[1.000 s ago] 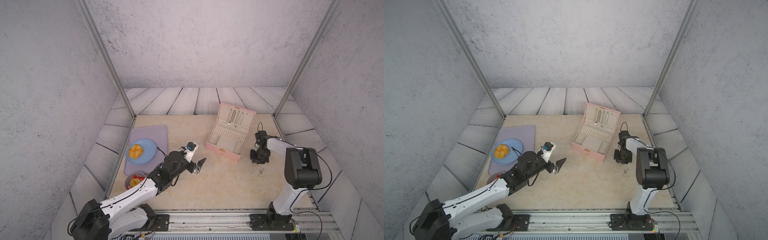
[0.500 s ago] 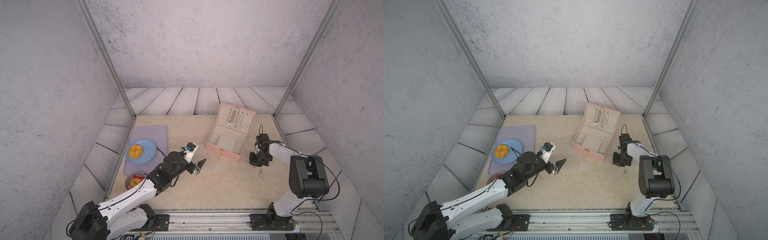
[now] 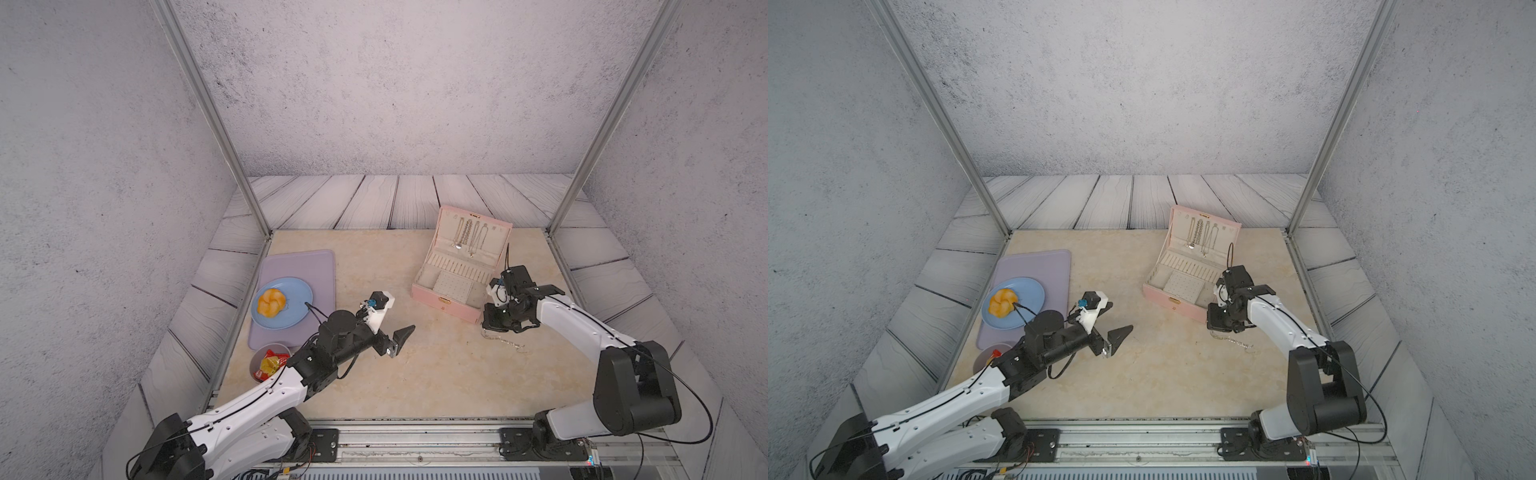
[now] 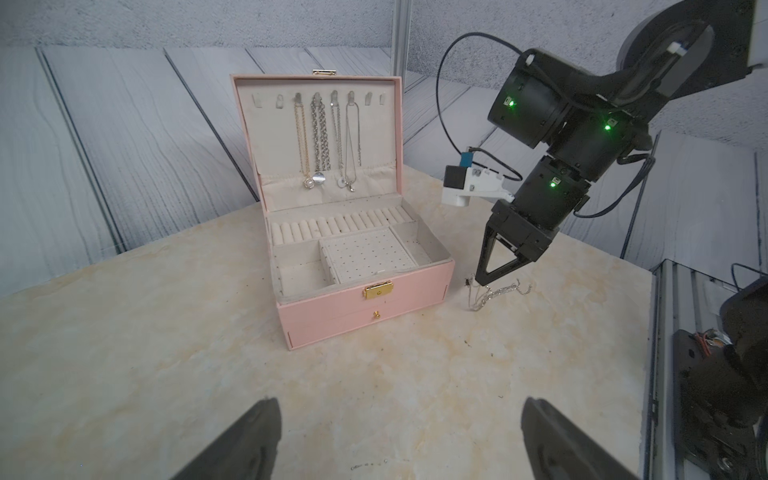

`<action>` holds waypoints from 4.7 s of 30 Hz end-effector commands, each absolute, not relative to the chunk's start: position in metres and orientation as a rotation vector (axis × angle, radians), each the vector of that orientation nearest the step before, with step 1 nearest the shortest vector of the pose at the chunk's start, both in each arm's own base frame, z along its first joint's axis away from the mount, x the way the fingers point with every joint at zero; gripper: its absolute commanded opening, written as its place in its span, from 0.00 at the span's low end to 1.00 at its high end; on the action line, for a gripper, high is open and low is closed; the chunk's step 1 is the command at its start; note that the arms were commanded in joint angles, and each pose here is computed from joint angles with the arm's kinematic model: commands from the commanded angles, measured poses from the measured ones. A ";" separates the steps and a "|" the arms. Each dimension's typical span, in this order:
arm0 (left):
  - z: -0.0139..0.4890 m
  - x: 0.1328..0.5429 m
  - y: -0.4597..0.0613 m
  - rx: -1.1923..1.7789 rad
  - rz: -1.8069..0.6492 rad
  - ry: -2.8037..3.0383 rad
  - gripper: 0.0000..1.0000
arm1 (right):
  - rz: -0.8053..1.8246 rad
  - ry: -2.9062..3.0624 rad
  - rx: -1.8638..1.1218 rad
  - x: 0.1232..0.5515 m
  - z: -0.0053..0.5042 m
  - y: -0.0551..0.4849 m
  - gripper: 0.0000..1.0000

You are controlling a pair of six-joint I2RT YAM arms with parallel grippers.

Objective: Put jewelry chain into jewelry box
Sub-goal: Pick up the necklace from the center of the board.

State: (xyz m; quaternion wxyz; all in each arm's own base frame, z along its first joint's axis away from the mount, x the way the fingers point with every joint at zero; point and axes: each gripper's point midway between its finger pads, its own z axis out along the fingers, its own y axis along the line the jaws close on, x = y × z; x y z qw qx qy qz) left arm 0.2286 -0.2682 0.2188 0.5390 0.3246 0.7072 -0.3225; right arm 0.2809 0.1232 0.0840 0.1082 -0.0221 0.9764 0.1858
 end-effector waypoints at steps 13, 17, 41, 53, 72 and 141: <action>0.205 0.198 -0.293 1.026 -0.822 1.533 0.81 | 1.020 2.596 -0.642 0.230 0.155 0.212 0.00; 0.194 0.192 -0.295 1.097 -0.758 1.521 0.78 | 1.118 2.488 -0.754 0.217 0.177 0.223 0.00; 0.204 0.191 -0.355 1.209 -0.725 1.347 0.47 | 1.342 2.333 -0.936 0.185 0.201 0.247 0.00; 0.198 0.190 -0.362 1.236 -0.756 1.362 0.33 | 1.340 2.341 -0.933 0.186 0.200 0.247 0.00; 0.194 0.193 -0.361 1.241 -0.738 1.403 0.11 | 1.309 2.345 -0.926 0.188 0.199 0.246 0.00; 0.330 0.182 -0.335 1.285 -0.744 1.713 0.00 | 1.345 1.747 -0.858 0.196 0.213 0.280 0.21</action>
